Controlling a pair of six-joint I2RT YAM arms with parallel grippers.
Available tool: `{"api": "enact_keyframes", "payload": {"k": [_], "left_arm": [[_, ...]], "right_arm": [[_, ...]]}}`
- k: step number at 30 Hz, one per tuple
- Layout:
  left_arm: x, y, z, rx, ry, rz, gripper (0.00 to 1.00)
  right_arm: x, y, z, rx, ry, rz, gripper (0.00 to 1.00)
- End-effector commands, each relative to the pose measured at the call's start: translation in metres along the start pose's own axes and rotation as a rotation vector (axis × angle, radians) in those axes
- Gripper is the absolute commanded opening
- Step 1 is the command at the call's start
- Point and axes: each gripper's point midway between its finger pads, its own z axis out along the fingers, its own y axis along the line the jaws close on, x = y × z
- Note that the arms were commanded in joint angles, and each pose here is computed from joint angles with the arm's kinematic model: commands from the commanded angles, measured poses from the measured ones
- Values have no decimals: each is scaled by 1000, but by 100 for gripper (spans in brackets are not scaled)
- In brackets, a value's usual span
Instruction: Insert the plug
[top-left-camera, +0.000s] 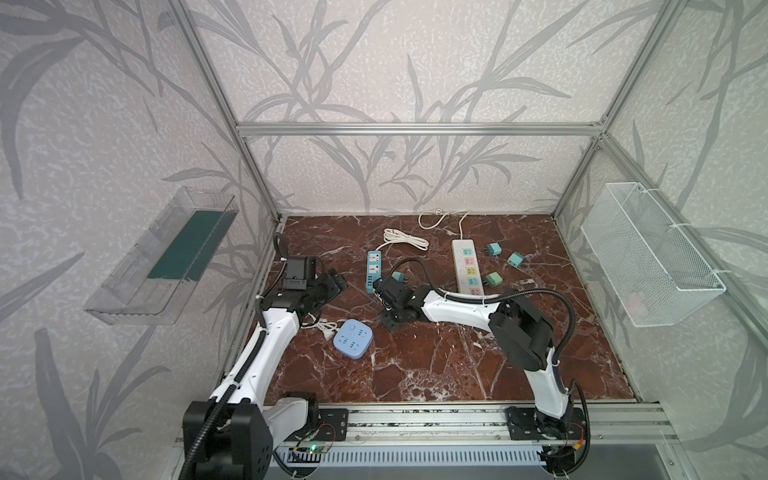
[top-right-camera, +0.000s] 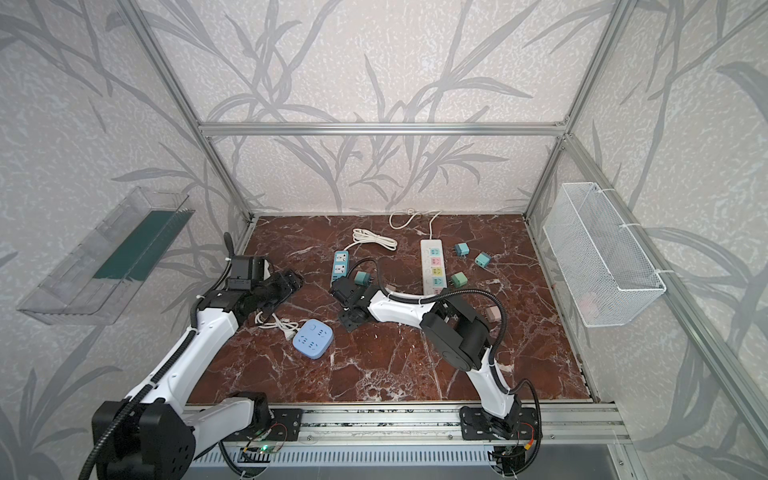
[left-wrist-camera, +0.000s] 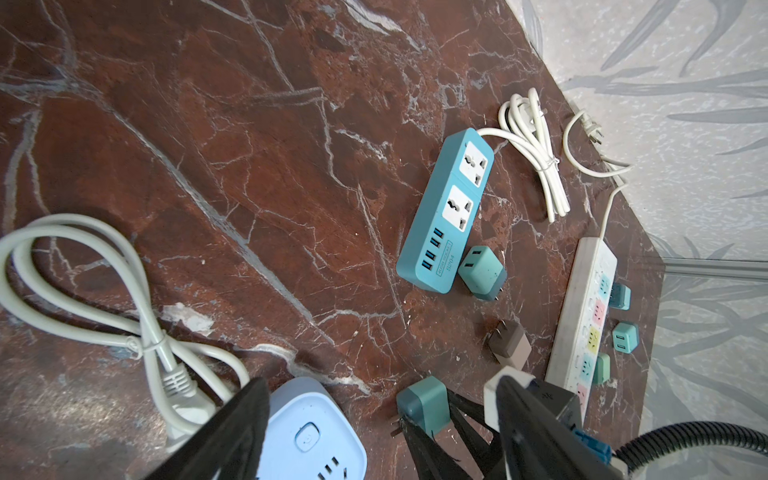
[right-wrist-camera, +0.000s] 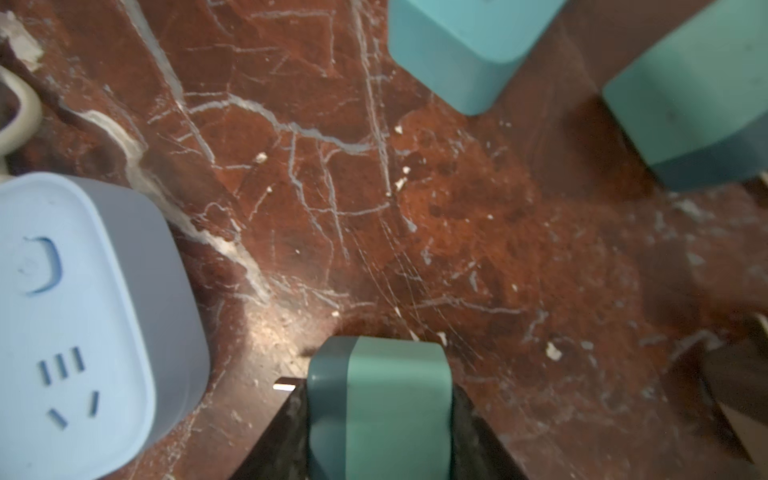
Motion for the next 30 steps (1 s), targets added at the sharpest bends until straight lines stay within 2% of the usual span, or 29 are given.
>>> {"api": "enact_keyframes", "payload": {"k": [1, 4, 6, 10, 13, 17, 20, 22, 24, 30], "left_arm": [[5, -7, 2, 41, 28, 26, 84], [18, -17, 8, 57, 59, 76, 84], [28, -24, 10, 42, 79, 133, 83], [36, -36, 12, 31, 95, 203, 83], [40, -49, 12, 35, 123, 298, 82], [59, -65, 20, -34, 154, 495, 78], [80, -78, 29, -69, 166, 686, 75], [99, -89, 37, -78, 175, 847, 73], [115, -98, 46, -92, 196, 954, 73], [155, -98, 78, -216, 442, 1107, 75]], "right_arm": [[15, -24, -17, 74, 26, 72, 45], [26, -32, -25, 36, 48, 162, 55], [28, -31, -32, -21, 43, 209, 68], [26, -33, -53, -72, 9, 212, 78], [23, -43, -77, -79, -25, 213, 78], [27, -73, -114, -34, -86, 248, 76], [39, -110, -138, 83, -138, 322, 74], [50, -128, -152, 105, -170, 369, 74], [59, -141, -163, 121, -206, 403, 74], [79, -159, -183, 128, -238, 425, 79]]}}
